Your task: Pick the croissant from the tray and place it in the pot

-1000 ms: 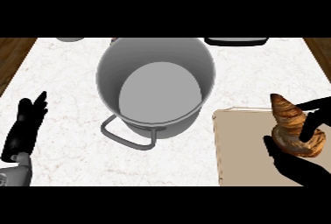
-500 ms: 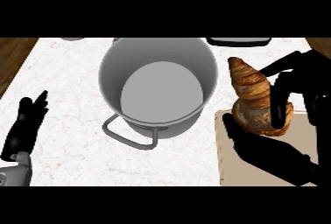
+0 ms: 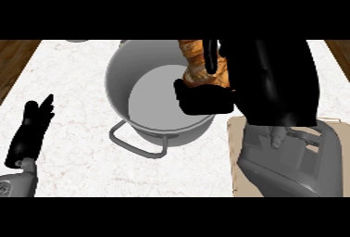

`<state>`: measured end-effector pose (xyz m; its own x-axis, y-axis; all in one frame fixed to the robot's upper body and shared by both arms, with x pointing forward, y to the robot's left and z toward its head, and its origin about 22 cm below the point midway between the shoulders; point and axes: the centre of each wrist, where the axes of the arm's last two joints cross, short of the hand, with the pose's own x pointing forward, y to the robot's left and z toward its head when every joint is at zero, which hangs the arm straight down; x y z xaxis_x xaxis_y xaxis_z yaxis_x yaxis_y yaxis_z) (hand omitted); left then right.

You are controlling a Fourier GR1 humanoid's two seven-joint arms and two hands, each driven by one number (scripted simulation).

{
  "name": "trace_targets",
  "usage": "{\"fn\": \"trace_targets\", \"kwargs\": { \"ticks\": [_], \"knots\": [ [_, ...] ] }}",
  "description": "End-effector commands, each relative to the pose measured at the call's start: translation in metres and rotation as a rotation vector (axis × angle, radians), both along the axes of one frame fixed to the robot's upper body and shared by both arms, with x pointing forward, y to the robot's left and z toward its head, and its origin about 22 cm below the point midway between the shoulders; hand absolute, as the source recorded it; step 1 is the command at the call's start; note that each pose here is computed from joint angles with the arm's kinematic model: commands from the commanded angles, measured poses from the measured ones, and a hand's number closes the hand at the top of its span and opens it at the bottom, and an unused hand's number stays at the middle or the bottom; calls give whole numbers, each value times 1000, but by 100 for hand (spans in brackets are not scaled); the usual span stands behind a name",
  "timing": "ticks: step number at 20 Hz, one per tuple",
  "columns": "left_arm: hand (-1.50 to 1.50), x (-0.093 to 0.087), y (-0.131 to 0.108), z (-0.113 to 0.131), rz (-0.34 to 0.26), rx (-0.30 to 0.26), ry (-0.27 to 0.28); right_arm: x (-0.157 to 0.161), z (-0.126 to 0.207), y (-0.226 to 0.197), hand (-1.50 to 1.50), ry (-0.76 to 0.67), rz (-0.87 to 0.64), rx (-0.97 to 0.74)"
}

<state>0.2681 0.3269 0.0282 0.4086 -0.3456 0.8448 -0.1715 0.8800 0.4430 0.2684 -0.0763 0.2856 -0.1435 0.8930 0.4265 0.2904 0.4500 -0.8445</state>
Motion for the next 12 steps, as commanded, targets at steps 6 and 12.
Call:
{"fn": "trace_targets", "kwargs": {
  "ticks": [6, 12],
  "knots": [
    [0, 13, -8, -3, 8, -4, -8, 62, -26, 48, 150, 187, 21, 6],
    [0, 13, -19, -4, -4, 22, -4, 86, -82, 44, -150, 371, -9, 126]
  ]
}}
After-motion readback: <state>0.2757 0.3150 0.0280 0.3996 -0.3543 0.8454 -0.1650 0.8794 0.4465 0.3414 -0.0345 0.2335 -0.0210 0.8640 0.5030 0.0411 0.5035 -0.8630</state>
